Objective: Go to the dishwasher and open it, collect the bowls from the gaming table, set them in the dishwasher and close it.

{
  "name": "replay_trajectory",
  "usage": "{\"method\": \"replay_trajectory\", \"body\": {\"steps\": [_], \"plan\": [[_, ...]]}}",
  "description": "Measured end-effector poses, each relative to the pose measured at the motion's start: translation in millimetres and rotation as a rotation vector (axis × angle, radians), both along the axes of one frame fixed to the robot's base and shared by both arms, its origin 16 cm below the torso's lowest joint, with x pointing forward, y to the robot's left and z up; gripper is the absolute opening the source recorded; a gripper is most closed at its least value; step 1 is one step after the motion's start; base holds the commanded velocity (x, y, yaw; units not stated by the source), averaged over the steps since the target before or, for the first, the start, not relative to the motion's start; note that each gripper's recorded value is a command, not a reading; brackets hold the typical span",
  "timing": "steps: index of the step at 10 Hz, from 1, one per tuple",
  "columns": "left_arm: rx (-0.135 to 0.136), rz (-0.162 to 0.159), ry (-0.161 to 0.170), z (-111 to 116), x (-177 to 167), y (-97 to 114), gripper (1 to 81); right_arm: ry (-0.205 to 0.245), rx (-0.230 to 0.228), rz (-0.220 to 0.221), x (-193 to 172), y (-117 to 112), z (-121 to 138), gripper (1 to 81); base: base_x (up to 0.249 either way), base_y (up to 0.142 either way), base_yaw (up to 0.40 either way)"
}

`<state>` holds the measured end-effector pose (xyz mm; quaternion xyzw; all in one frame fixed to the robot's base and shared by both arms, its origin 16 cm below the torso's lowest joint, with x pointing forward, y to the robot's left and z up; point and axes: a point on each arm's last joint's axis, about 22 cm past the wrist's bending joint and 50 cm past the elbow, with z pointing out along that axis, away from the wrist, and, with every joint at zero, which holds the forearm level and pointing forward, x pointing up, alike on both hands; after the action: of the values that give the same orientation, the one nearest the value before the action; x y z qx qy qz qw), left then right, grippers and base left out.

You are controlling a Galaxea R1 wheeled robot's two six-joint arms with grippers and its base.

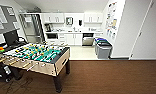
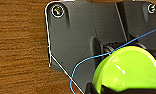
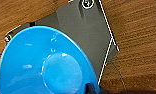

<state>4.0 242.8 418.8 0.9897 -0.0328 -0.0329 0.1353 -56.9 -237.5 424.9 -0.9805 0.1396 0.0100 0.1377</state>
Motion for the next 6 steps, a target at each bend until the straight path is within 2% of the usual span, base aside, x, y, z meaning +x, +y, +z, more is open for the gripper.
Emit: {"method": "replay_trajectory", "body": {"steps": [2, 6], "plan": [[0.000, 0.000, 0.000, 0.0, 0.0, 0.0, 1.0, 0.000, 0.000, 0.000, -0.2, -0.3, 0.0, 1.0, 0.172, -0.081, 0.000], [-0.001, 0.000, -0.001, 0.0, 0.0, -0.9, 1.0, 0.000, -0.003, 0.000, -0.4, -1.8, -0.1, 1.0, 0.173, 0.000, 0.000]]}}
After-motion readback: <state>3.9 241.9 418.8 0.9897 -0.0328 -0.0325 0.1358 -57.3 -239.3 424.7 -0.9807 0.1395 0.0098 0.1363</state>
